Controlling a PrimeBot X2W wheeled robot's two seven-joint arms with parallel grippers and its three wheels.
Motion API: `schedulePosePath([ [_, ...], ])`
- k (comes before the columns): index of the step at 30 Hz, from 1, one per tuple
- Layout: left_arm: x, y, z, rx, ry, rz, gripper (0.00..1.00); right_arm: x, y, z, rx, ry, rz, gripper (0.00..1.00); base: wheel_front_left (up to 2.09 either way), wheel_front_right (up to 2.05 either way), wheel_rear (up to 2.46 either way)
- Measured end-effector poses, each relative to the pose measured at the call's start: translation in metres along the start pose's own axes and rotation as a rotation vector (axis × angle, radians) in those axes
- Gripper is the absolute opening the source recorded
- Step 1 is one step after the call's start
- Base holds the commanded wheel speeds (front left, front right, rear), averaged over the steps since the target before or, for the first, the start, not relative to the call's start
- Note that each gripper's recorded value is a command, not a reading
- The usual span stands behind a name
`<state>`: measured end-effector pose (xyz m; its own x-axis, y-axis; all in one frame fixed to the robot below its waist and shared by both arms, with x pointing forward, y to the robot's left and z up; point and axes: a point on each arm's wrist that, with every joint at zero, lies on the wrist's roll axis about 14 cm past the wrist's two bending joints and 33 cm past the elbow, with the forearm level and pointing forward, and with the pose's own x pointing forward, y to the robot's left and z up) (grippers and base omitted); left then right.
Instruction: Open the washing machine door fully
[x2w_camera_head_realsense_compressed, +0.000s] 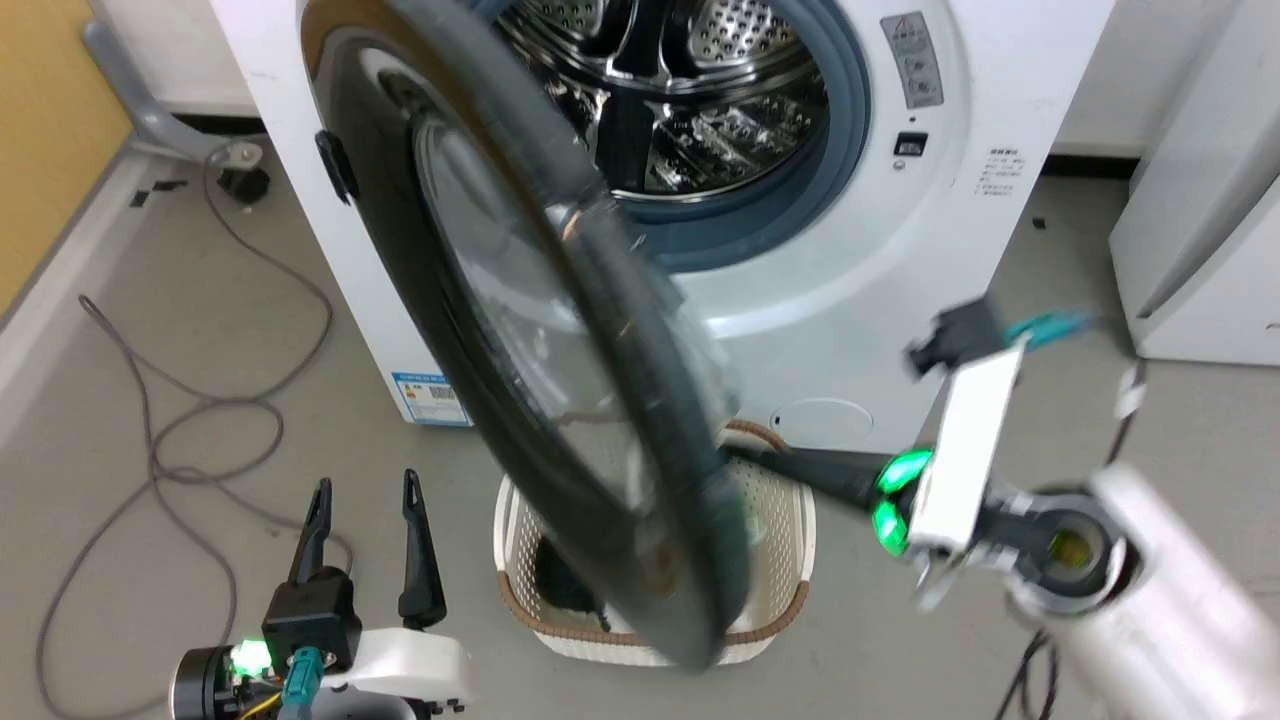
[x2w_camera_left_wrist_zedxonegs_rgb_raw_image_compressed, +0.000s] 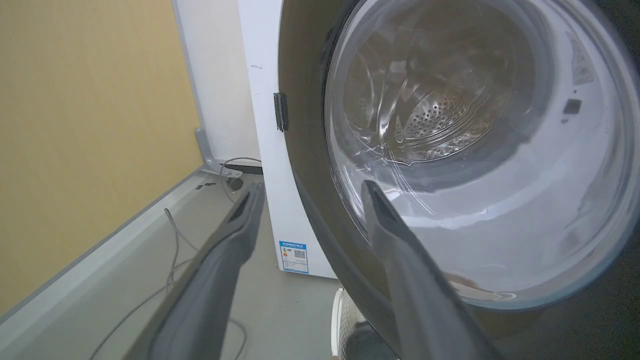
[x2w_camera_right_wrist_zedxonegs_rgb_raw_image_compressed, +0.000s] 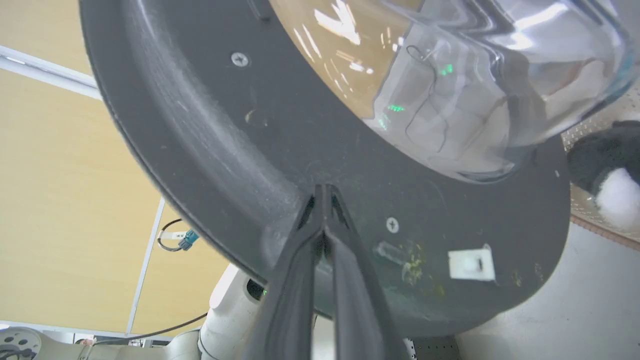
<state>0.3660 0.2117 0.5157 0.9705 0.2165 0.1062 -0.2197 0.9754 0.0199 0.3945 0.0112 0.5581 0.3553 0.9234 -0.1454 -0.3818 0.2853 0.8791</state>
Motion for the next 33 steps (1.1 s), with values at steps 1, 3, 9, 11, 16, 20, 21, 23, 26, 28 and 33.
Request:
schedulePosePath([
  [1, -0.001, 0.000, 0.001, -0.001, -0.002, 0.001, 1.00, 0.002, 0.004, -0.009, 0.001, 0.015, 0.013, 0.00, 0.00, 0.00, 0.00],
  [3, -0.003, 0.001, 0.002, -0.001, -0.005, 0.001, 1.00, 0.006, 0.012, -0.026, 0.010, 0.043, 0.042, 0.00, 0.00, 0.00, 0.00],
  [9, -0.008, 0.001, 0.002, -0.002, -0.004, -0.001, 1.00, 0.017, 0.030, -0.069, 0.036, 0.105, 0.103, 0.00, 0.00, 0.00, 0.00],
  [11, -0.010, 0.002, 0.002, -0.002, -0.003, 0.000, 1.00, 0.019, 0.036, -0.078, 0.039, 0.116, 0.119, 0.00, 0.00, 0.00, 0.00],
  [16, -0.015, 0.004, 0.001, -0.003, 0.000, 0.005, 1.00, 0.011, 0.040, -0.055, -0.044, -0.066, 0.094, 0.00, 0.00, 0.00, 0.00],
  [20, -0.016, 0.002, 0.000, -0.005, 0.002, -0.002, 1.00, -0.036, 0.035, 0.032, -0.315, -0.626, -0.032, 0.00, 0.00, 0.00, 0.00],
  [21, -0.016, 0.001, 0.001, -0.006, 0.000, -0.005, 1.00, -0.044, 0.035, 0.040, -0.360, -0.688, -0.046, 0.00, 0.00, 0.00, 0.00],
  [23, -0.015, 0.000, 0.002, -0.007, -0.002, -0.008, 1.00, -0.062, 0.035, 0.050, -0.457, -0.788, -0.079, 0.00, 0.00, 0.00, 0.00],
  [26, -0.013, -0.003, 0.004, -0.009, -0.008, -0.016, 1.00, -0.088, 0.027, 0.062, -0.614, -0.872, -0.162, 0.00, 0.00, 0.00, 0.00],
  [28, -0.012, -0.004, 0.005, -0.010, -0.012, -0.019, 1.00, -0.106, 0.024, 0.072, -0.741, -0.902, -0.238, 0.00, 0.00, 0.00, 0.00],
  [33, -0.010, -0.007, 0.006, -0.010, -0.016, -0.028, 1.00, -0.157, 0.058, 0.102, -1.133, -1.046, -0.399, 0.00, 0.00, 0.00, 0.00],
])
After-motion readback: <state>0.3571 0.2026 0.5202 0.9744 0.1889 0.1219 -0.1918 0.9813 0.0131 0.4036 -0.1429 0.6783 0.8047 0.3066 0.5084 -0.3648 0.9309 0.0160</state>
